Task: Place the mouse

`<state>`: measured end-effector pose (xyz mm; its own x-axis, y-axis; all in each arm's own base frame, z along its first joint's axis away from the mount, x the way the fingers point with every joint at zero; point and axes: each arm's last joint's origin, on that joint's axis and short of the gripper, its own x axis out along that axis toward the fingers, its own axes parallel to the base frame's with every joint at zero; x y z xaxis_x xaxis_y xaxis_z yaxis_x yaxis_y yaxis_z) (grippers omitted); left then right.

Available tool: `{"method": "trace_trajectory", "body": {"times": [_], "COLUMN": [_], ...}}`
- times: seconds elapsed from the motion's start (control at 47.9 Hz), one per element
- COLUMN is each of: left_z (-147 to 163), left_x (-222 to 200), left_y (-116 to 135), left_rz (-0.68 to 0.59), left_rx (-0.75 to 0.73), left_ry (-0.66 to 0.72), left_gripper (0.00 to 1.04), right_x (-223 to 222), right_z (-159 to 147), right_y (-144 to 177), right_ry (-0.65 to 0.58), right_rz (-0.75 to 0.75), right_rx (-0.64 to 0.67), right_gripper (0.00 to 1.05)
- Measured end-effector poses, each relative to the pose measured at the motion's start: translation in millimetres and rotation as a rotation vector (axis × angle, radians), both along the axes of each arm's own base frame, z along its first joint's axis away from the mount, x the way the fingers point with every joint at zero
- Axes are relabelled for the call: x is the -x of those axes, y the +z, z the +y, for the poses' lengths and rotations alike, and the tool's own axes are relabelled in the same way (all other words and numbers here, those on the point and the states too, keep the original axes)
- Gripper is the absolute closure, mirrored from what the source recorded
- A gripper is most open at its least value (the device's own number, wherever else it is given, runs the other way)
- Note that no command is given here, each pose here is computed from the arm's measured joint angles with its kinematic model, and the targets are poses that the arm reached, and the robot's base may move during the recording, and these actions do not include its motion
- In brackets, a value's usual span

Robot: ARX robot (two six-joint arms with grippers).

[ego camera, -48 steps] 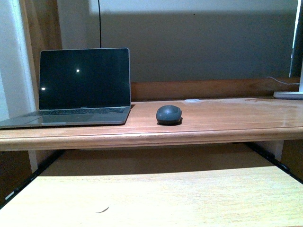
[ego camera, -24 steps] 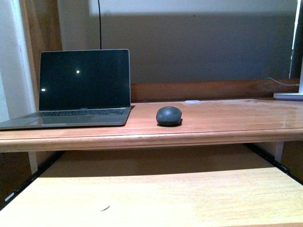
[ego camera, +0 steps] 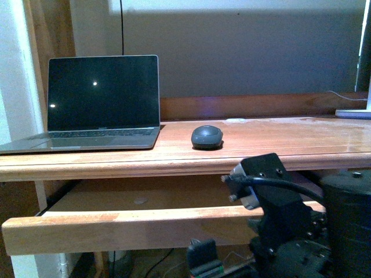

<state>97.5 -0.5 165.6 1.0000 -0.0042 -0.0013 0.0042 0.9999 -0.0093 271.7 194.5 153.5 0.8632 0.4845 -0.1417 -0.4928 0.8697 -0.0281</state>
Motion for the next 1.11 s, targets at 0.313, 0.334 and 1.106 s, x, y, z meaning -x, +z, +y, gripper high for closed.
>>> {"method": "trace_trajectory", "body": {"times": [0.313,0.334,1.106], "left_z": [0.0,0.0,0.0], "left_x": [0.0,0.0,0.0], "left_y": [0.0,0.0,0.0], "left_rz": [0.000,0.000,0.000], "left_rx": [0.000,0.000,0.000], "left_ry": [0.000,0.000,0.000], "left_gripper": [0.08,0.08,0.08], "right_x": [-43.5,-44.8,-13.4], "right_z": [30.2,31.0,-2.9], "right_y": [1.6,0.5,18.4], "right_ry": [-0.230,-0.237,-0.352], "right_rz": [0.013,0.015,0.047], "right_rx": [0.002,0.004,-0.180], "right_gripper": [0.07,0.07,0.07]}}
